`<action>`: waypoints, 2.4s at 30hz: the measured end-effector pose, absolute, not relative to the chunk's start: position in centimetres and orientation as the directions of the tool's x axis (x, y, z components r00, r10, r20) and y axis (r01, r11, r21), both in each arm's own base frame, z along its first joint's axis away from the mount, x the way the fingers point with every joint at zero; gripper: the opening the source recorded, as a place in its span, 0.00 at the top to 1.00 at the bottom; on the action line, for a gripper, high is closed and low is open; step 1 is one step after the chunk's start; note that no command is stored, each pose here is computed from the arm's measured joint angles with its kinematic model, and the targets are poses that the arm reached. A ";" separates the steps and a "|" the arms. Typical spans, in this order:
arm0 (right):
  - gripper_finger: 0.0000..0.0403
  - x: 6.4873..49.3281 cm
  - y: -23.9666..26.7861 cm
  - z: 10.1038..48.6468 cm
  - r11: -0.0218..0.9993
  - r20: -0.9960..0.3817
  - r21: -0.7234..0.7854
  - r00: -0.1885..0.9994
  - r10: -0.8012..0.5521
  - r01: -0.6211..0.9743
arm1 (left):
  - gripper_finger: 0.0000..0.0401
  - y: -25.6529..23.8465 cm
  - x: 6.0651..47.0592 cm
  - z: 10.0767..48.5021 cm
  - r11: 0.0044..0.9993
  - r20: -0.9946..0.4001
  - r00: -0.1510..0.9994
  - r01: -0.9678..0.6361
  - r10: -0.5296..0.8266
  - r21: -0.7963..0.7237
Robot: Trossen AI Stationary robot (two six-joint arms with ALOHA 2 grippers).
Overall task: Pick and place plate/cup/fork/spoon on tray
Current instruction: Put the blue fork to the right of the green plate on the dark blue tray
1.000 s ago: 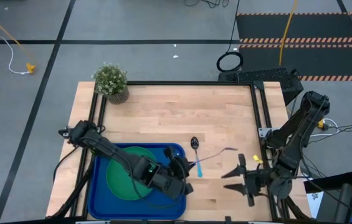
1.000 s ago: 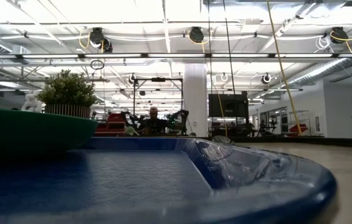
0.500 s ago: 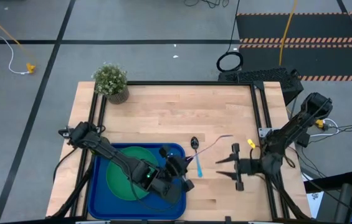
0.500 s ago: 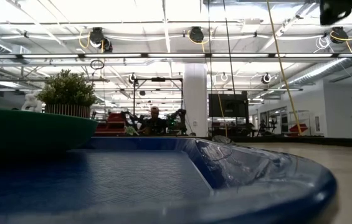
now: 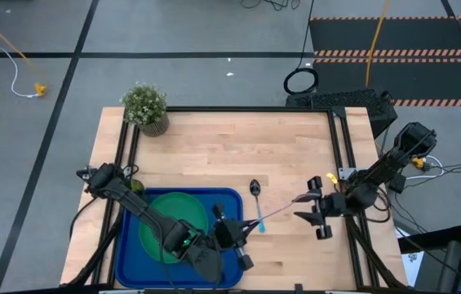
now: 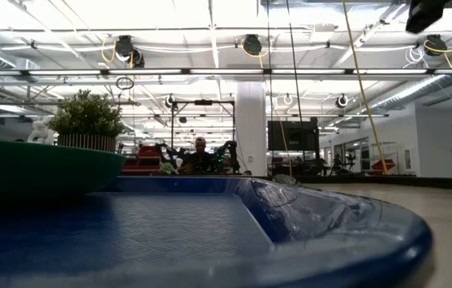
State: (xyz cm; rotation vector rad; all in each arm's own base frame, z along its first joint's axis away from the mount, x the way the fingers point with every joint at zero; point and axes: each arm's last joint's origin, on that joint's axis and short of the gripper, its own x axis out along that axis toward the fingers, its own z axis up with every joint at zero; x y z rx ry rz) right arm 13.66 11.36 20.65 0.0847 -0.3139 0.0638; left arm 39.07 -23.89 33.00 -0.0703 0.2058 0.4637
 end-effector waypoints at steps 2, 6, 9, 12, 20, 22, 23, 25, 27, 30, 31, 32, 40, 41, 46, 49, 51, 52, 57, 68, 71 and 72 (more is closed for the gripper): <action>0.61 13.6 11.6 21.3 0.997 0.342 0.040 0.938 0.050 -0.068 | 0.97 -24.1 39.4 32.4 0.894 -0.202 0.877 -0.448 0.435 -0.019; 0.59 13.5 12.1 22.4 0.998 0.381 -0.033 0.923 0.058 -0.049 | 0.98 -24.0 40.4 31.0 0.915 -0.148 0.909 -0.400 0.389 -0.051; 0.56 13.5 12.5 23.0 0.997 0.398 -0.059 0.915 0.063 -0.043 | 0.97 -24.0 40.6 30.4 0.926 -0.086 0.925 -0.375 0.370 -0.051; 0.53 13.3 12.8 23.6 0.996 0.418 -0.078 0.906 0.071 -0.042 | 0.97 -23.8 40.7 29.7 0.931 -0.056 0.933 -0.359 0.356 -0.066; 0.50 12.3 13.1 25.6 0.993 0.482 -0.109 0.872 0.082 -0.033 | 0.97 -23.4 40.6 28.0 0.943 -0.026 0.946 -0.324 0.323 -0.072; 0.50 12.1 13.0 25.8 0.994 0.488 -0.107 0.869 0.083 -0.036 | 0.96 -23.3 40.6 27.8 0.948 -0.011 0.951 -0.308 0.308 -0.077; 0.50 12.0 13.0 25.8 0.994 0.490 -0.107 0.868 0.085 -0.036 | 0.97 -23.3 40.6 27.7 0.949 -0.004 0.952 -0.306 0.306 -0.079; 0.50 11.9 13.0 25.9 0.994 0.493 -0.106 0.866 0.085 -0.038 | 0.98 -23.2 40.6 27.7 0.953 0.001 0.956 -0.292 0.293 -0.077; 0.50 11.8 13.0 26.0 0.994 0.496 -0.105 0.864 0.084 -0.037 | 0.99 -23.2 40.6 27.7 0.955 -0.001 0.957 -0.288 0.289 -0.071; 0.51 11.8 12.9 26.1 0.994 0.499 -0.102 0.863 0.082 -0.035 | 0.97 -23.0 40.8 27.7 0.957 -0.001 0.960 -0.280 0.281 -0.075; 0.52 11.8 12.8 26.1 0.994 0.501 -0.100 0.862 0.080 -0.035 | 0.97 -23.0 40.8 27.6 0.957 -0.001 0.960 -0.281 0.282 -0.075; 0.54 11.7 12.8 26.2 0.995 0.503 -0.094 0.861 0.079 -0.037 | 0.96 -22.9 40.8 27.6 0.956 -0.003 0.959 -0.282 0.283 -0.074; 0.86 11.6 12.7 26.3 0.996 0.507 -0.079 0.859 0.072 -0.037 | 0.98 -22.6 41.0 27.3 0.959 -0.026 0.960 -0.280 0.278 -0.056; 0.91 11.6 12.7 26.3 0.996 0.506 -0.080 0.860 0.072 -0.036 | 0.97 -22.7 41.0 27.3 0.959 -0.032 0.961 -0.277 0.276 -0.053; 0.98 11.7 12.5 26.2 0.998 0.473 -0.056 0.881 0.014 0.014 | 0.87 -22.6 40.9 26.8 0.953 -0.066 0.951 -0.303 0.301 -0.013; 0.99 11.7 12.4 26.1 0.997 0.437 -0.042 0.899 -0.040 0.065 | 0.79 -22.8 40.8 26.4 0.953 -0.097 0.948 -0.303 0.302 0.006; 0.99 11.6 12.4 26.1 0.995 0.414 -0.029 0.907 -0.076 0.096 | 0.74 -23.1 40.5 26.3 0.954 -0.107 0.948 -0.299 0.299 0.016; 1.00 11.6 12.5 26.3 0.993 0.399 -0.017 0.911 -0.100 0.116 | 0.71 -23.3 40.3 26.4 0.955 -0.111 0.949 -0.296 0.297 0.026; 1.00 11.6 12.9 27.0 0.966 0.273 -0.025 0.931 -0.242 0.259 | 0.59 -23.7 39.0 27.8 0.946 -0.110 0.939 -0.323 0.325 0.039; 1.00 13.2 13.5 26.7 0.902 0.088 -0.051 0.901 -0.424 0.430 | 0.50 -22.5 39.4 28.8 0.906 -0.062 0.905 -0.423 0.421 -0.017; 1.00 13.8 13.4 26.0 0.894 0.073 -0.034 0.893 -0.443 0.447 | 0.50 -21.9 40.1 28.0 0.901 -0.076 0.898 -0.435 0.434 0.006; 1.00 14.0 13.4 25.8 0.892 0.070 -0.029 0.892 -0.447 0.450 | 0.50 -21.7 40.3 27.9 0.897 -0.078 0.894 -0.442 0.441 0.010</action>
